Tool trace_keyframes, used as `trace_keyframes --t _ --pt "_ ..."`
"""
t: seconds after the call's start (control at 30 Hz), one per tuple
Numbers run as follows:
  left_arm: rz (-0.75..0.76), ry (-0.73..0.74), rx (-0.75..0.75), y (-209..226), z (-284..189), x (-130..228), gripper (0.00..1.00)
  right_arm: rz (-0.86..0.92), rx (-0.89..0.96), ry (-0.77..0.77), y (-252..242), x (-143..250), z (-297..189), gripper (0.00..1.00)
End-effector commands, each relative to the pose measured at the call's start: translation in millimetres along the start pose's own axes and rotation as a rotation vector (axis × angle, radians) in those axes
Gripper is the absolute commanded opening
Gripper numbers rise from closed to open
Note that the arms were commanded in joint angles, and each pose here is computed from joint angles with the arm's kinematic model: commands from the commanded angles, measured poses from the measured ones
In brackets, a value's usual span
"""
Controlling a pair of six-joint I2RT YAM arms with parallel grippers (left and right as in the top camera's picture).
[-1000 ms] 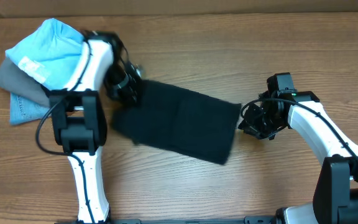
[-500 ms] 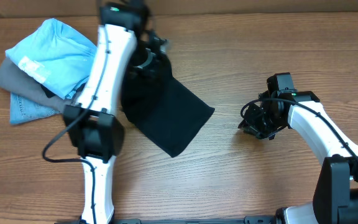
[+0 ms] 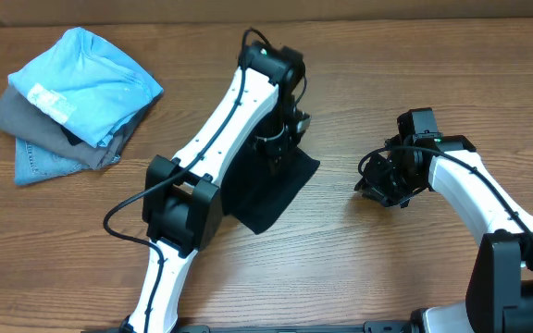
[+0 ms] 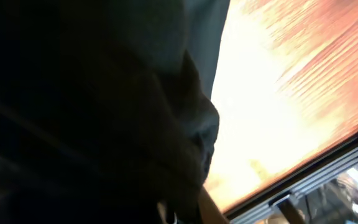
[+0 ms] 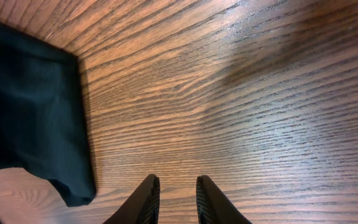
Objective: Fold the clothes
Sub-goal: 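Fold the left end rightward over the shirt with the left gripper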
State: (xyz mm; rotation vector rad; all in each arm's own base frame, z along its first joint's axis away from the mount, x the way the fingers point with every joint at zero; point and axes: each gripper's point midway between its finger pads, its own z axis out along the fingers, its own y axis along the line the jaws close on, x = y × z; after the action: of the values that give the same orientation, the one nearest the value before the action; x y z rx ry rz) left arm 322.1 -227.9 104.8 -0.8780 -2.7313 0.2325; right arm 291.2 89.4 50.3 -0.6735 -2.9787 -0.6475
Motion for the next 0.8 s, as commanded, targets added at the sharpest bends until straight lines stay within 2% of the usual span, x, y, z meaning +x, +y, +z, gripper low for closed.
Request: trace_keyframes --t 0.0,0.03,0.07,0.2,0.37,0.43,0.5,0.77 --pt "-0.034 0.052 -0.005 0 10 10 0.22 -0.008 0.000 -0.019 2 -3 -2 0.24" --pt "-0.040 0.060 -0.004 0 12 11 0.27 -0.009 0.000 -0.020 2 -3 -2 0.24" --pt "-0.049 0.065 -0.004 0 13 12 0.36 -0.009 -0.001 -0.021 2 -3 -2 0.24" --pt "-0.053 0.060 -0.005 0 14 11 0.42 -0.011 -0.003 -0.024 3 -4 -2 0.24" --pt "-0.057 0.058 -0.006 2 13 11 0.41 -0.011 -0.003 -0.024 3 -4 -2 0.24" --pt "-0.064 0.056 -0.007 5 11 11 0.33 -0.011 -0.003 -0.024 3 -4 -2 0.24" --pt "-0.079 0.046 -0.008 12 7 11 0.31 -0.012 -0.003 -0.024 3 -4 -2 0.24" --pt "-0.171 -0.108 -0.051 61 -40 4 0.33 -0.012 -0.004 -0.025 3 -4 -2 0.25"
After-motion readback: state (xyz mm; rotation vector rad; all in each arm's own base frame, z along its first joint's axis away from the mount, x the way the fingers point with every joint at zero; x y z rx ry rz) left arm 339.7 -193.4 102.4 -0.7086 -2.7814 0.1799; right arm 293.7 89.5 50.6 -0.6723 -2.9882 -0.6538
